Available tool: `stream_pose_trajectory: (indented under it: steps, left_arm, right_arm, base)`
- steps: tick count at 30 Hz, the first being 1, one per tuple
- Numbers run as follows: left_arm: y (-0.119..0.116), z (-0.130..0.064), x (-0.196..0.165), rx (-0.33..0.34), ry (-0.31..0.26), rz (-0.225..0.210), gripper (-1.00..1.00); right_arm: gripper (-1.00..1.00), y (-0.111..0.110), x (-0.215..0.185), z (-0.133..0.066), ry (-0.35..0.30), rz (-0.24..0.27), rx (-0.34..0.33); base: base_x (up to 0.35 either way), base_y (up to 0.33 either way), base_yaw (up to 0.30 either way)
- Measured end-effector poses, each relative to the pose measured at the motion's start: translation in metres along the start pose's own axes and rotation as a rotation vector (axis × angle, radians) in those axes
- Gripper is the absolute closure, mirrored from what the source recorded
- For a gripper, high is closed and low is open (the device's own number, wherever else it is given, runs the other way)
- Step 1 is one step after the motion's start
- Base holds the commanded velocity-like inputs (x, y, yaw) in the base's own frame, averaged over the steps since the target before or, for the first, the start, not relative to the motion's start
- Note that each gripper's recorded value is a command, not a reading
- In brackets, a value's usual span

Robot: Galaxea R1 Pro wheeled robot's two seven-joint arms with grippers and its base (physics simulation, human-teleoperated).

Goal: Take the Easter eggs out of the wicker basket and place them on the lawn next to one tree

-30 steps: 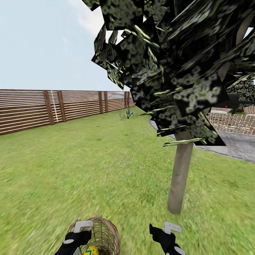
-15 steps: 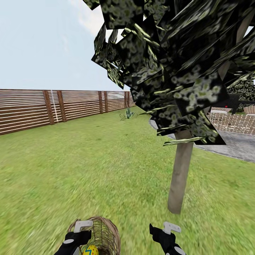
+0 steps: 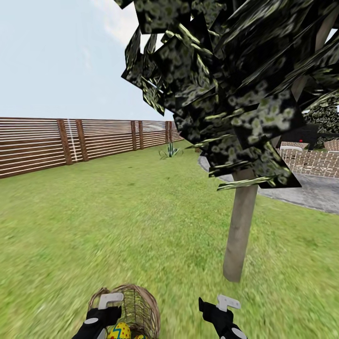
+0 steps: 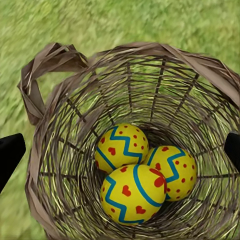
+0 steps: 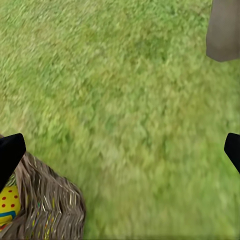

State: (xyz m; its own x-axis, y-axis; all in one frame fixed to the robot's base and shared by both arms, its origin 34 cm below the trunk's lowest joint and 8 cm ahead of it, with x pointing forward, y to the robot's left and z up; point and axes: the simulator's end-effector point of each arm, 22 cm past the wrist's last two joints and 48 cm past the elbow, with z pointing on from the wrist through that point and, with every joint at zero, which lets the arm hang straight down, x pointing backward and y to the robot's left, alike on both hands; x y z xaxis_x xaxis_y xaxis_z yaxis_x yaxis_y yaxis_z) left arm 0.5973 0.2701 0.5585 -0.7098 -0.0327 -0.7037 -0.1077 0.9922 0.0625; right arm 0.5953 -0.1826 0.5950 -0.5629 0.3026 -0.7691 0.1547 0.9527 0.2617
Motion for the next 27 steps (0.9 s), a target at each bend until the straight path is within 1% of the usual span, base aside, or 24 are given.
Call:
stream_pose_trajectory:
  steps: [17,19,27]
  left_arm:
    - [-0.0012,0.0011,0.0017,0.001,0.000,0.001,-1.00]
    - [-0.0032,0.0011,-0.0077,0.008,-0.014,-0.004,-1.00]
    - [-0.0033,0.0011,-0.0074,0.008,-0.014,-0.004,-1.00]
  right_arm:
    - [-1.00,-0.0023,0.0045,0.0011,0.006,0.002,0.004]
    - [-1.00,-0.0090,0.0080,-0.0009,0.014,-0.006,0.011]
    - [-1.00,-0.0084,0.0079,-0.0019,0.011,-0.005,0.009]
  base:
    - [0.000,0.000,0.000]
    - [0.000,0.000,0.000]
    - [0.000,0.000,0.000]
